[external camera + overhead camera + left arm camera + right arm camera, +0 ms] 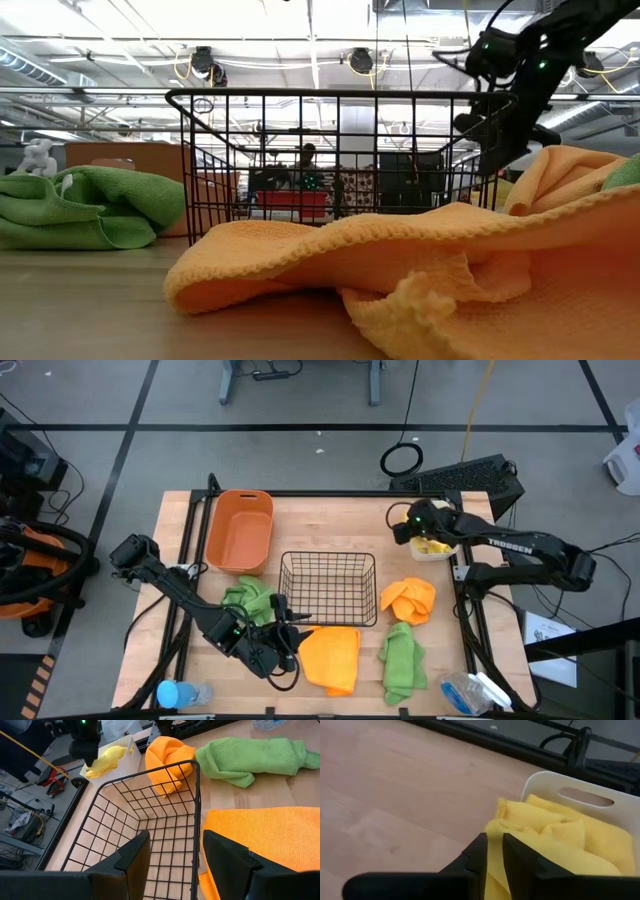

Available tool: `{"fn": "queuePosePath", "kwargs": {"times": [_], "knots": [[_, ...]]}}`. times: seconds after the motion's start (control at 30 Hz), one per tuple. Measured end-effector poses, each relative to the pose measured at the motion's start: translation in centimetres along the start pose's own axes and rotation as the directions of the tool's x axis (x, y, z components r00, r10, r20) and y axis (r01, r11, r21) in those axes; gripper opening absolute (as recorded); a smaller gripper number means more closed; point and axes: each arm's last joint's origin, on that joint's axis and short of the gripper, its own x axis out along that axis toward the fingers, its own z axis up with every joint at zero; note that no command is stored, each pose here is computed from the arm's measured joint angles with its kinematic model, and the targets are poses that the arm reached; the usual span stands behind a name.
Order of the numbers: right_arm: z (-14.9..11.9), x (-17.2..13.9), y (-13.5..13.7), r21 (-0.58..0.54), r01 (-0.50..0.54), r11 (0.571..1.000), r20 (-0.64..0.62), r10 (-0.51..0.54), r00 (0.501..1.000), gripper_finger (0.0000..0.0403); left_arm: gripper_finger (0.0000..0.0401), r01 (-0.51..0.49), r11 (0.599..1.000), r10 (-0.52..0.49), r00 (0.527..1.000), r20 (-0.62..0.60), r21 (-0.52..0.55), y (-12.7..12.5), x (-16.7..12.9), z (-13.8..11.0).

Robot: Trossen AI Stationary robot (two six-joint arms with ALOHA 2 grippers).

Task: Sort microfiber towel by color & place in baskets
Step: Put the yellow microfiber towel into the white bin

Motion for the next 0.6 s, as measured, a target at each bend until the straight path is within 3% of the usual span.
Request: {"fn": "queuePosePath", "kwargs": {"times": [0.27,0.6], "knots": [[-0.3,3.2,-0.6,-0.042,0.129,0.991,-0.109,-0.133,0.985,0.0005,0.0189,0.000,1.000,0.000,1.000,0.000,-0.003,0.0,0.0,0.0],[-1.1,5.9,-1.1,-0.081,0.212,0.974,-0.227,-0.226,0.947,0.0001,0.0189,0.000,1.000,0.000,1.000,-0.001,-0.003,0.0,0.0,0.0]]}}
